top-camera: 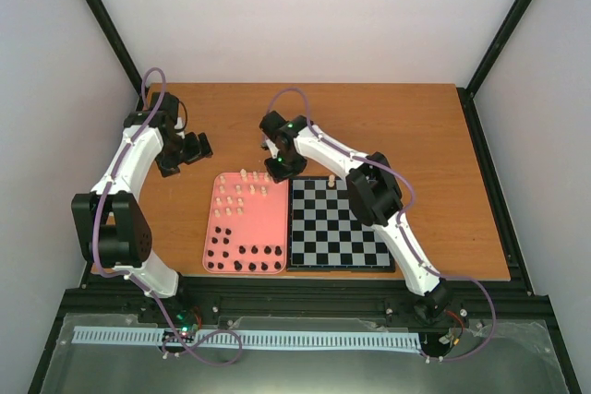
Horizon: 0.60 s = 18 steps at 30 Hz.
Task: Set up the chess pieces on the board
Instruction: Pick up the chess piece from the storage box.
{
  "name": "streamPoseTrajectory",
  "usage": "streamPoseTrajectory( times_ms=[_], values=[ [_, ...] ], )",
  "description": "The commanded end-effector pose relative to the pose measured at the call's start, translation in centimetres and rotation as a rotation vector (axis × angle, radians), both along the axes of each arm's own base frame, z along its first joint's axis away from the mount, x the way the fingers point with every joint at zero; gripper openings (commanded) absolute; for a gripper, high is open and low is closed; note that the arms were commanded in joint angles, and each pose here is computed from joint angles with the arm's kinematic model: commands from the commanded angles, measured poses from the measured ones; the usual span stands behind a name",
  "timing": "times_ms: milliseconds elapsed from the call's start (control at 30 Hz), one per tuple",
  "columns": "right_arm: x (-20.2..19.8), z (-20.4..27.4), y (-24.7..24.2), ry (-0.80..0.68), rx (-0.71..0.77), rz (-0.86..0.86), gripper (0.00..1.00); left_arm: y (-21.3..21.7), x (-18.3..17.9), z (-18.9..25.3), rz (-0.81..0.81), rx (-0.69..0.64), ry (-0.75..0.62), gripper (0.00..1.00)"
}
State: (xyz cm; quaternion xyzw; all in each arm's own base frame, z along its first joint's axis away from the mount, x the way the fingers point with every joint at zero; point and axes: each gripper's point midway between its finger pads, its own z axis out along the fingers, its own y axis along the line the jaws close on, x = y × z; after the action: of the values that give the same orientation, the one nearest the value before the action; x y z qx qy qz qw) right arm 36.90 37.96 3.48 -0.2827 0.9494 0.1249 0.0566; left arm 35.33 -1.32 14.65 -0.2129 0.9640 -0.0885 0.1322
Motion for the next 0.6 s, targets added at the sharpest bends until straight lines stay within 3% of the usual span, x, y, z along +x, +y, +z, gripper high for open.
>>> streamPoseTrajectory(
  times_ms=[0,400,567],
  values=[
    [0.2,0.2,0.3,-0.017,-0.011,0.002,0.27,-0.3,0.3,0.4,0.005,-0.016,-0.021,1.00],
    [0.3,1.2,0.5,-0.027,-0.002,0.013,0.13,-0.4,0.4,0.4,0.000,-0.021,-0.021,1.00],
    [0.4,4.6,0.7,-0.068,0.044,0.015,0.11,-0.4,0.3,0.4,0.000,-0.020,-0.022,1.00]
  ],
)
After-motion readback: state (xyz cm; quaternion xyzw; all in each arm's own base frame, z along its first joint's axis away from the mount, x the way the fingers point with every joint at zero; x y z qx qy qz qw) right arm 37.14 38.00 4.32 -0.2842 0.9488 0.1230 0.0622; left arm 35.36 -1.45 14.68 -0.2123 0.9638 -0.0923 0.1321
